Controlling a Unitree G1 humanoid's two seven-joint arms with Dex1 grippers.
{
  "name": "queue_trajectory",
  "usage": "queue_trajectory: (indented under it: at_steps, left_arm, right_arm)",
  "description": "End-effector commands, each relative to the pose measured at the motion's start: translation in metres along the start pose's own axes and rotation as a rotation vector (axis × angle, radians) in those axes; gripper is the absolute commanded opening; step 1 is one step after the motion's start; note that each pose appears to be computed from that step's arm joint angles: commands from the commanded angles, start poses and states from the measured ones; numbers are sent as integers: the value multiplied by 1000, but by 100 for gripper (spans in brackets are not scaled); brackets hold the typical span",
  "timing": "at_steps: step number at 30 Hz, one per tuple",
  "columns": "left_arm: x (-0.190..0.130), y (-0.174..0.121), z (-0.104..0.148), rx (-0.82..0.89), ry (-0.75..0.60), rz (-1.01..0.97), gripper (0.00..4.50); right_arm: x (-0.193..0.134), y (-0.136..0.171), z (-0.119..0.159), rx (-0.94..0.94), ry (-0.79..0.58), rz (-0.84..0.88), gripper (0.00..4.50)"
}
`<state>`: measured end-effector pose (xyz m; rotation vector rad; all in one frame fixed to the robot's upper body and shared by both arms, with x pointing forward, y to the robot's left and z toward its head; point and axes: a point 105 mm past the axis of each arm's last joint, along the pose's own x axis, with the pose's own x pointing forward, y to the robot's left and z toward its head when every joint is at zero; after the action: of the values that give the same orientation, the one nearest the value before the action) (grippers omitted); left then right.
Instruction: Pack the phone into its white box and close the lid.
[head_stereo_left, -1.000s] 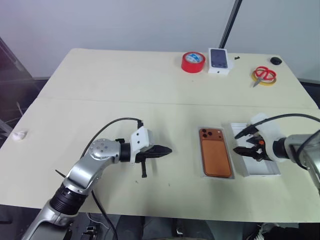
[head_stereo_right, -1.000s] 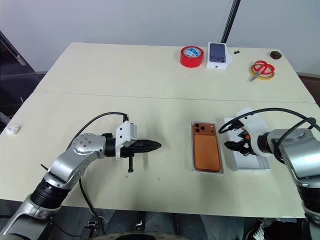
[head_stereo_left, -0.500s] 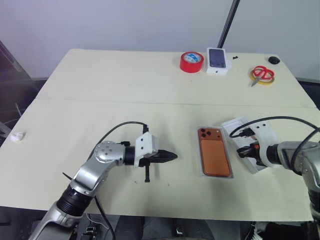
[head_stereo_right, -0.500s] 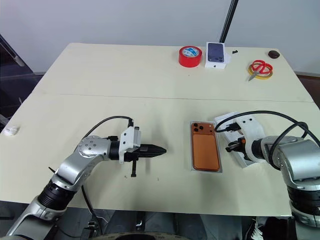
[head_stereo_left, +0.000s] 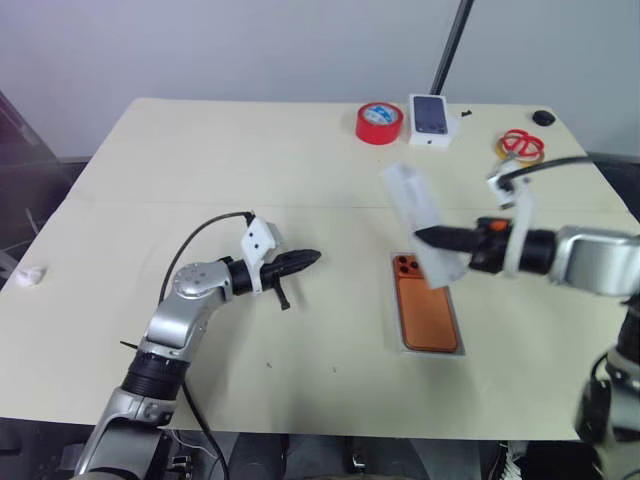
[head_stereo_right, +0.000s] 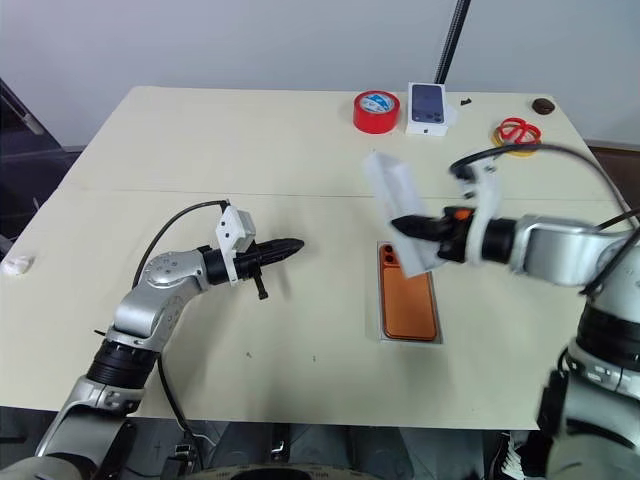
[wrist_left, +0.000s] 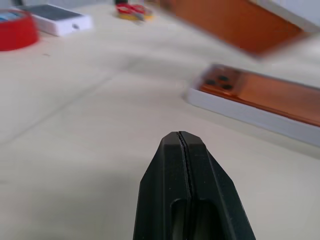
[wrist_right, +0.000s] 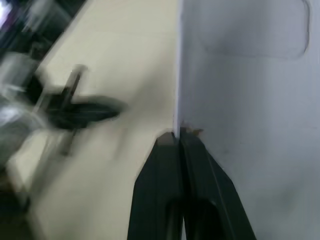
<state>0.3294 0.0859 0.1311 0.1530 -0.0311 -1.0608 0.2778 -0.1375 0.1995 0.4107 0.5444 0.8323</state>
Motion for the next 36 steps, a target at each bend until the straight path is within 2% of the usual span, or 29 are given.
queue_trajectory:
  at_steps: [1,5,9,14,15,17,20,22,27,30,34,36]
  left_arm:
    - [0,6,16,38,-57,27,0]
    - [6,-1,18,37,-72,17,0]
    - [14,-16,21,28,-89,-28,0]
    - [34,-38,21,23,-88,-114,0]
    - [37,-43,22,24,-89,-134,0]
    - [46,-51,24,12,-92,-173,0]
    - [57,-62,25,10,-96,-222,0]
    - [61,-65,26,3,-95,-234,0]
    - [78,-76,26,-41,-83,-282,0]
    - [88,-82,23,-51,-63,-296,0]
    - [90,-78,24,-66,-68,-272,0]
    - [87,-71,25,-84,-71,-235,0]
  right_arm:
    - [17,26,-2,116,-105,90,6]
    - [35,34,-25,264,-162,68,6]
    - [39,34,-43,364,-175,11,6]
    - [31,20,-57,356,-127,-63,6]
    - [29,18,-56,336,-120,-65,61]
    - [19,11,-47,214,-68,-98,139]
    - [-2,1,-25,52,-19,-166,295]
    - [-11,-2,-15,6,-7,-188,295]
    - [-42,-32,12,-179,16,-378,295]
    - [-50,-47,16,-293,57,-460,211]
    - [-50,-53,14,-413,107,-485,6]
    - [-49,-57,12,-497,145,-505,6]
